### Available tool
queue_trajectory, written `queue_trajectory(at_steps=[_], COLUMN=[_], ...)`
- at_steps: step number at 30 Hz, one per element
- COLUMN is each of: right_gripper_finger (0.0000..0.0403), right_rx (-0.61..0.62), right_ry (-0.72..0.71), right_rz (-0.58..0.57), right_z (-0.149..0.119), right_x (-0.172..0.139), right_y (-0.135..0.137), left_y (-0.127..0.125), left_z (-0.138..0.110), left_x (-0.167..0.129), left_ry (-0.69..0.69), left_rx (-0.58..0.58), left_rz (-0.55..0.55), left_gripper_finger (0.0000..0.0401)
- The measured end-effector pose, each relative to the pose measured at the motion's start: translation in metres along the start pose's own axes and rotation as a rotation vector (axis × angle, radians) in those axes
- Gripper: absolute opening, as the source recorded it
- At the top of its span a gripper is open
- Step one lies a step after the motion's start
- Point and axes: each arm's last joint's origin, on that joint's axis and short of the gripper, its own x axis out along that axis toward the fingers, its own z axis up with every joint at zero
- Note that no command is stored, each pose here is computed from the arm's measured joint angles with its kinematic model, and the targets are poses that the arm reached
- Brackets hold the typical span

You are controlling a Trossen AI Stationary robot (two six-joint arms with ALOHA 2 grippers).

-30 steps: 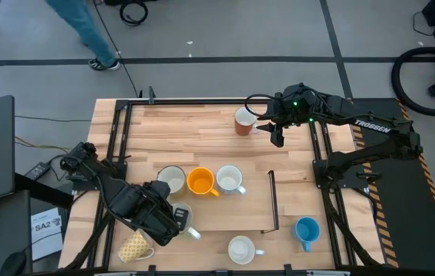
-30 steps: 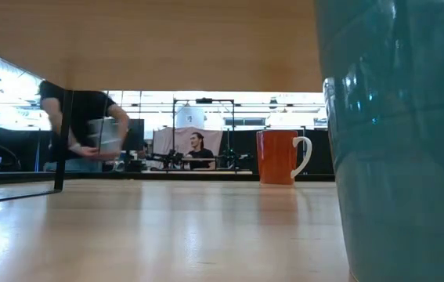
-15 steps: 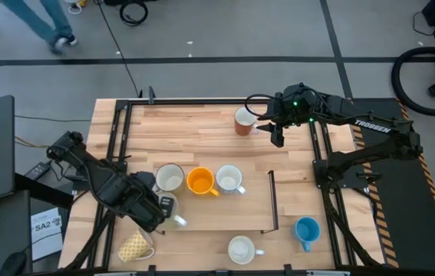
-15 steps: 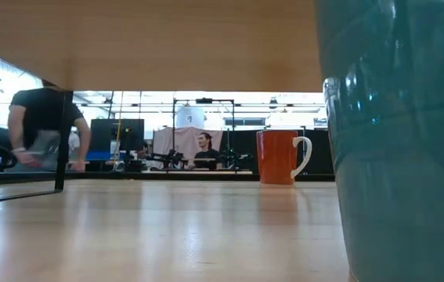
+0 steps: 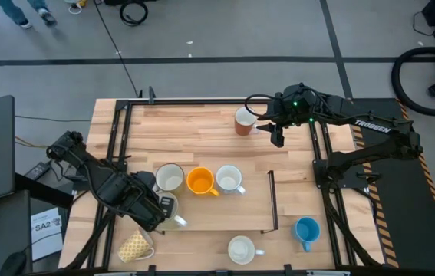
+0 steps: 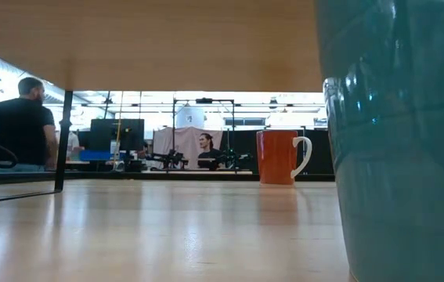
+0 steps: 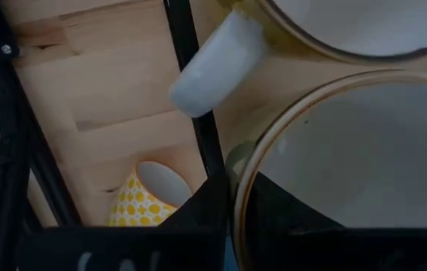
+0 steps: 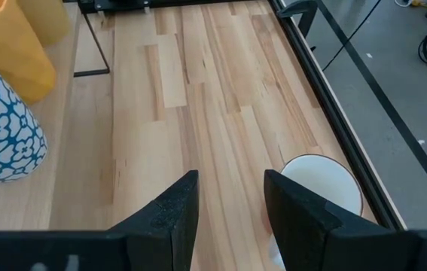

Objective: Place coffee mugs
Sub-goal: Put the green mug on the shelf

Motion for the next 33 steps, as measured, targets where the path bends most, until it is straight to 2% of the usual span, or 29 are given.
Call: queue_trajectory(at_steps=[20, 33], right_gripper_finger=[0.0156, 0.0156], right_rx=[-0.002, -0.002], right_ry=[0.0, 0.0], right_rz=[0.0, 0.0], right_z=[0.0, 0.0], right_x=[0.0, 0.0], right_y=[0.0, 0.0], left_y=[-0.0059, -0.0045], left_z=[-0.0028, -0.0017], left_x=[0.0006, -0.002], left_ry=[0.028, 0.032], left_rx=[-0.012, 0.003], left_rz=[-0.048, -0.057], left_gripper_finger=[0.0069, 0.0164])
